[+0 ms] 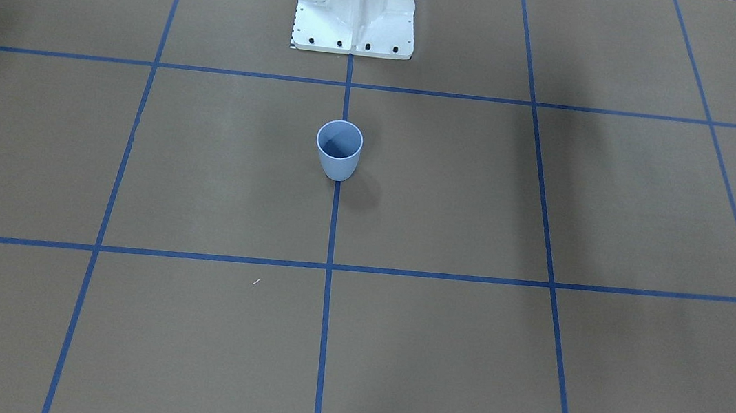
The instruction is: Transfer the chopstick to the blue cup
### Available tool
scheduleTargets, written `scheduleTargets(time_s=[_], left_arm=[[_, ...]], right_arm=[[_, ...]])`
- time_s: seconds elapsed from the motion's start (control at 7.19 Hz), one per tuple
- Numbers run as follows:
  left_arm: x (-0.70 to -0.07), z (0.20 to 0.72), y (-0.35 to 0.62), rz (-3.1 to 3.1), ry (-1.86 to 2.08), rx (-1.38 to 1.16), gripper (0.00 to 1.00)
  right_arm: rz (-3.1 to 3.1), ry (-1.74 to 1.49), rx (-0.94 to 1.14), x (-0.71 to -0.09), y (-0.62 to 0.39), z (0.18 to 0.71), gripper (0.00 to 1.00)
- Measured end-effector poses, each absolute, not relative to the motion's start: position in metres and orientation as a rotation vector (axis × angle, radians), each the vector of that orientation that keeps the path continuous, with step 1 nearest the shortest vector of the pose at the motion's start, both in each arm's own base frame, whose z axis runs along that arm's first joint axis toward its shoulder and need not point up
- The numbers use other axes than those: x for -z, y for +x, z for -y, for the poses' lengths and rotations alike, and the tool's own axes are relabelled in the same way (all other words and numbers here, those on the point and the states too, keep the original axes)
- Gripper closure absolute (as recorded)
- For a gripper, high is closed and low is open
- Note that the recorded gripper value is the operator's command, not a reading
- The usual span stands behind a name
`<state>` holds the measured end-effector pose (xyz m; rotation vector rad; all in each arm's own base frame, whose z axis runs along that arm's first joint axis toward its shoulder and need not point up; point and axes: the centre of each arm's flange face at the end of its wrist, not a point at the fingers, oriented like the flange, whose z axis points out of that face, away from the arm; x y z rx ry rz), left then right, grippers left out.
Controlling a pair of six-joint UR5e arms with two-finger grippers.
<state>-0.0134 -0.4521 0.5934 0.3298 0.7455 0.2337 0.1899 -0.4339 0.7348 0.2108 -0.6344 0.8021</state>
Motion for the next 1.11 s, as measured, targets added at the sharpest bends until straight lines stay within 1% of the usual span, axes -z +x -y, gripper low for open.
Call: scheduleTargets(time_s=[0.56,1.11], left_arm=[[-0.595,0.451,-0.013,-0.746,0.327,-0.232,0.01],[-0.597,0.451,-0.013,-0.745,0.321,-0.231,0.01]], right_arm=[[0.624,0.270,-0.821,-0.713,0.228,0.425,1.00],[0.572,0.273,-0.783,-0.637,0.269,0.417,1.00]])
